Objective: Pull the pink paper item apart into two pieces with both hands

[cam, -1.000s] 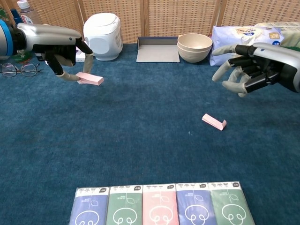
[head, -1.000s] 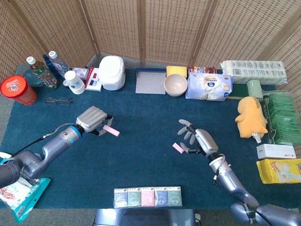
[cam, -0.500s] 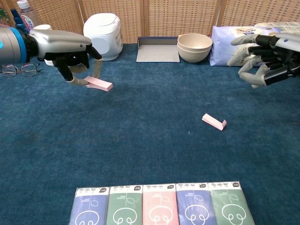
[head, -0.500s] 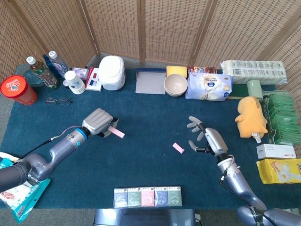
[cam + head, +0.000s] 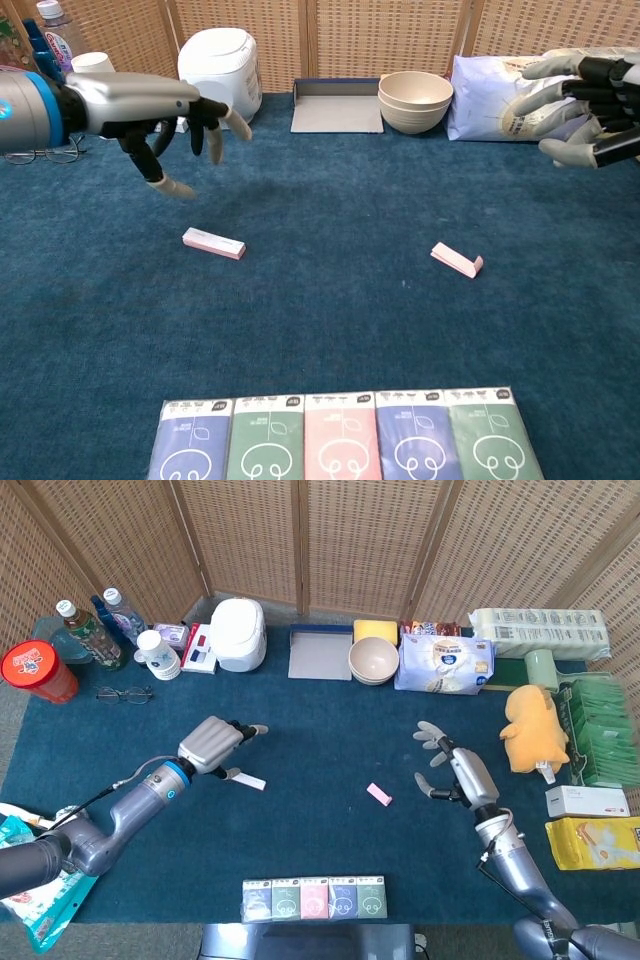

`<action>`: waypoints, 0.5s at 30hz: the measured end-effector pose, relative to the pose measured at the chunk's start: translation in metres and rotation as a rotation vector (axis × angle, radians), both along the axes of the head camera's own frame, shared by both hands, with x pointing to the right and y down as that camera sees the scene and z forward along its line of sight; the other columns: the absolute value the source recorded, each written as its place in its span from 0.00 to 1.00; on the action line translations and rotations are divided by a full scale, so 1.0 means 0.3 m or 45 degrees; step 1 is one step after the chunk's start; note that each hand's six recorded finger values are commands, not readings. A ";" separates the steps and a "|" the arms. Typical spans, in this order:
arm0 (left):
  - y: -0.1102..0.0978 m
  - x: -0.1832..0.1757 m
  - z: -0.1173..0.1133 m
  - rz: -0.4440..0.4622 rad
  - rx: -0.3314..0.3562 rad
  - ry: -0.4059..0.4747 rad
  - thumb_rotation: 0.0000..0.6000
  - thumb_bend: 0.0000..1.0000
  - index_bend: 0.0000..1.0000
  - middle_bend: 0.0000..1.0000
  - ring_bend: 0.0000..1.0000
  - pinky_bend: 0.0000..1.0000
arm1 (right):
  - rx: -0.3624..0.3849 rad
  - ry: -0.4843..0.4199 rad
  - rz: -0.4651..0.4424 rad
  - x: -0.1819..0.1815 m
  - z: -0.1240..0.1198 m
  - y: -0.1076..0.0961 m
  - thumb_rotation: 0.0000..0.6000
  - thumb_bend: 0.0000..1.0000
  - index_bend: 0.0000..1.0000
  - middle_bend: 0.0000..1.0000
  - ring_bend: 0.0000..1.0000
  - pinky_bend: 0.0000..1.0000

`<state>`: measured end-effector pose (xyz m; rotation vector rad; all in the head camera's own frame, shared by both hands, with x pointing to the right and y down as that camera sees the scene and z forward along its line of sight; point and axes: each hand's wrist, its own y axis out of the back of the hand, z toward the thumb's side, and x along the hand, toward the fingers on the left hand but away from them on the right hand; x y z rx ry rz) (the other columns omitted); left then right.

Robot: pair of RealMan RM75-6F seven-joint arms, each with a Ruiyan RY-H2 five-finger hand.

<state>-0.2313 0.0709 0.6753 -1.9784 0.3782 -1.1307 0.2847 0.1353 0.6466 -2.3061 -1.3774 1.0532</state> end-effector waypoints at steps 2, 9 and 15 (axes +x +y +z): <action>0.001 -0.034 -0.026 -0.046 0.018 0.018 0.97 0.21 0.15 0.33 0.31 0.50 | 0.015 0.031 -0.006 0.013 -0.002 -0.003 1.00 0.41 0.10 0.21 0.18 0.31; 0.071 -0.234 -0.178 -0.286 0.111 0.083 0.97 0.21 0.15 0.32 0.30 0.49 | 0.079 0.161 -0.020 0.057 -0.011 -0.006 1.00 0.41 0.11 0.19 0.12 0.25; 0.189 -0.429 -0.280 -0.474 0.177 0.063 0.97 0.21 0.15 0.32 0.30 0.47 | 0.166 0.330 -0.047 0.090 -0.037 0.003 1.00 0.41 0.13 0.18 0.11 0.24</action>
